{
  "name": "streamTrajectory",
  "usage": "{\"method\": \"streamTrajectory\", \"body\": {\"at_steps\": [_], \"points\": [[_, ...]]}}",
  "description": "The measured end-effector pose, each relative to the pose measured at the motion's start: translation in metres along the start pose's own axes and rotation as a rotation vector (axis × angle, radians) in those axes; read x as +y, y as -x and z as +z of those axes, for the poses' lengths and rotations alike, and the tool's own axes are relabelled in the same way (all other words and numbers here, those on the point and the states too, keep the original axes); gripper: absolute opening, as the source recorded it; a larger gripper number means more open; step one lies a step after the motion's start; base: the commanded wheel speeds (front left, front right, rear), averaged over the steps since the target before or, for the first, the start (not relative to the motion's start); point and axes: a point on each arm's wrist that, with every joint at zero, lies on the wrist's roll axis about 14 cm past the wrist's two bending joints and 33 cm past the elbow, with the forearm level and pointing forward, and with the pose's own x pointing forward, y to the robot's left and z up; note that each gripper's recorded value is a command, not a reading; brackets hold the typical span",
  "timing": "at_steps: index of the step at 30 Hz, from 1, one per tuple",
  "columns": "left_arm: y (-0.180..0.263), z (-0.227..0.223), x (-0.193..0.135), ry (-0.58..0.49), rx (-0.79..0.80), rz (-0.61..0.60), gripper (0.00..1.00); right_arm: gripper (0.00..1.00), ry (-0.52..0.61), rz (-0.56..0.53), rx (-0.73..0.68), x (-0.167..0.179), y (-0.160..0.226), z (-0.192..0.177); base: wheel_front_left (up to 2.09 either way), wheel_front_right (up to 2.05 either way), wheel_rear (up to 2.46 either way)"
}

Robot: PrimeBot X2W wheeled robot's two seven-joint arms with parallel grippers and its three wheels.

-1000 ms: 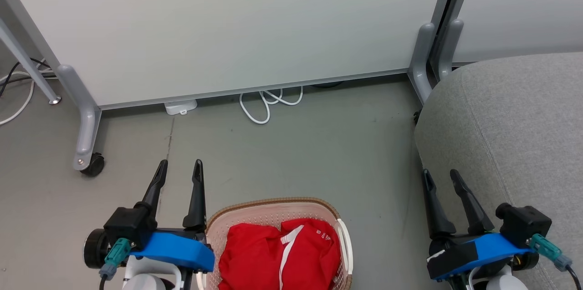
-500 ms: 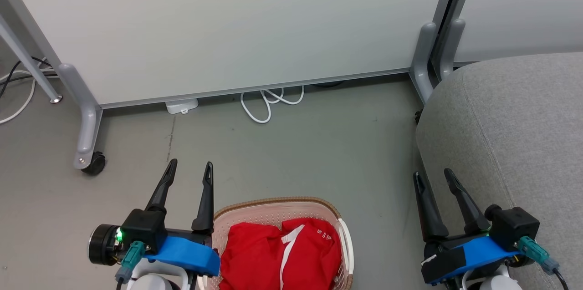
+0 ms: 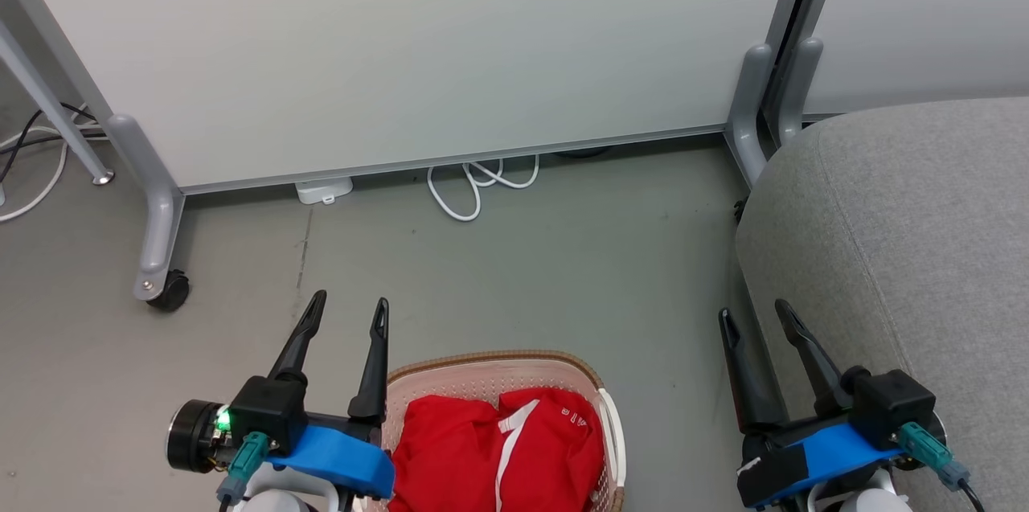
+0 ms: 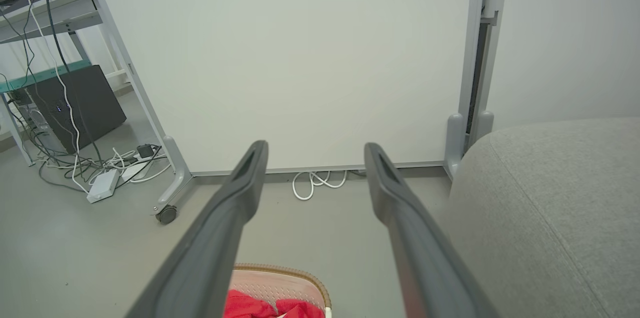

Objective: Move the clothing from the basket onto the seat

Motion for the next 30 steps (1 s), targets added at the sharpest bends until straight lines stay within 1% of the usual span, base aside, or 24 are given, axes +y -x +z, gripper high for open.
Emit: {"method": "streamTrajectory", "body": {"at_steps": [18, 24, 30], "points": [[-0.004, -0.012, -0.008, 0.029, 0.038, -0.029, 1.00, 1.00, -0.002, -0.007, 0.016, -0.003, -0.001, -0.006, 0.00, 0.00, 0.00], [-0.021, -0.025, -0.014, 0.006, 0.081, -0.083, 1.00, 1.00, -0.002, -0.013, 0.026, -0.007, -0.008, -0.010, 0.00, 0.00, 0.00], [-0.041, -0.056, -0.021, -0.033, 0.178, -0.166, 1.00, 1.00, -0.004, -0.022, 0.043, -0.014, -0.023, -0.019, 0.00, 0.00, 0.00]]}}
